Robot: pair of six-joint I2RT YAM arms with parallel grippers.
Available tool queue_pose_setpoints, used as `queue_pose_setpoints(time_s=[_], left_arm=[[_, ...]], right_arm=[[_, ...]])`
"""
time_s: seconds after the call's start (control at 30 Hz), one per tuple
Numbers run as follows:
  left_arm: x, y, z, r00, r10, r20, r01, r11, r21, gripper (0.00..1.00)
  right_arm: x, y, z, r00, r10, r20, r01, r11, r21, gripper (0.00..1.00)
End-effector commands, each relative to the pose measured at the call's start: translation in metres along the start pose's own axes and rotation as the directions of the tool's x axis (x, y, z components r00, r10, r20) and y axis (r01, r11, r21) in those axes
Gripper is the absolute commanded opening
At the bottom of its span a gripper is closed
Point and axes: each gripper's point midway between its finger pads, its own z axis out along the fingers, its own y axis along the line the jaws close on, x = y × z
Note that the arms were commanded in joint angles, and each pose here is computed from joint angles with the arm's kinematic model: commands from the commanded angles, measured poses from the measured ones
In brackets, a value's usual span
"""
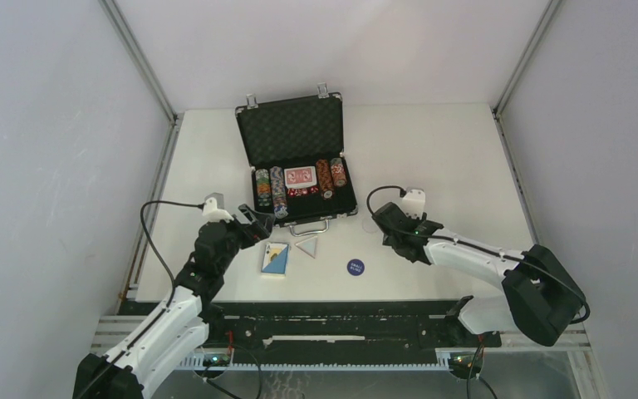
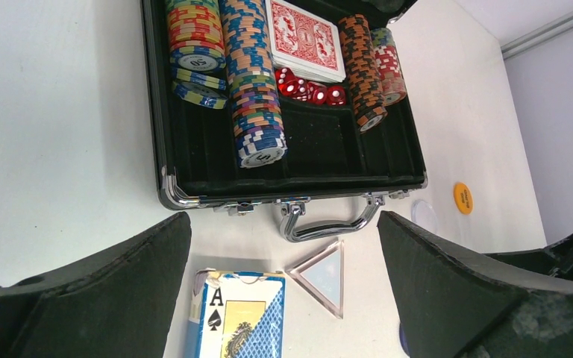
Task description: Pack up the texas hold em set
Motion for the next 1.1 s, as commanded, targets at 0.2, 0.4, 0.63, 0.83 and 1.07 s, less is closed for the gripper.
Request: queue_pose_setpoints(time_s=[0.2,0.4,0.63,0.83,1.07], left_arm=[[0.005,-0.006,0.0,1.0,-0.019,-0.005,0.019,0.999,0.045,1.0],[0.005,-0.006,0.001,1.0,-0.018,-0.007,0.018,0.999,0.043,1.0],[0.006,-0.005,0.002,1.0,-0.017,-0.012,0.018,0.999,0.041,1.0],[0.006,-0.005,0.002,1.0,-0.016,-0.011,0.016,0.999,0.039,1.0],[0.007,-0.004,0.002,1.0,-0.014,-0.012,0.015,0.999,0.038,1.0]], right_arm=[[0.005,-0.002,0.014,0.998,0.065,-0.008,-0.065,0.998,0.025,0.48],[0.011,0.0,0.022,0.998,0.059,-0.031,-0.058,0.998,0.033,0.46],[0.01,0.0,0.025,0.998,0.064,-0.029,-0.063,0.997,0.032,0.45],[0.014,0.001,0.028,0.998,0.057,-0.039,-0.056,0.998,0.029,0.38],[0.012,0.004,0.029,0.998,0.051,-0.035,-0.05,0.999,0.016,0.34]])
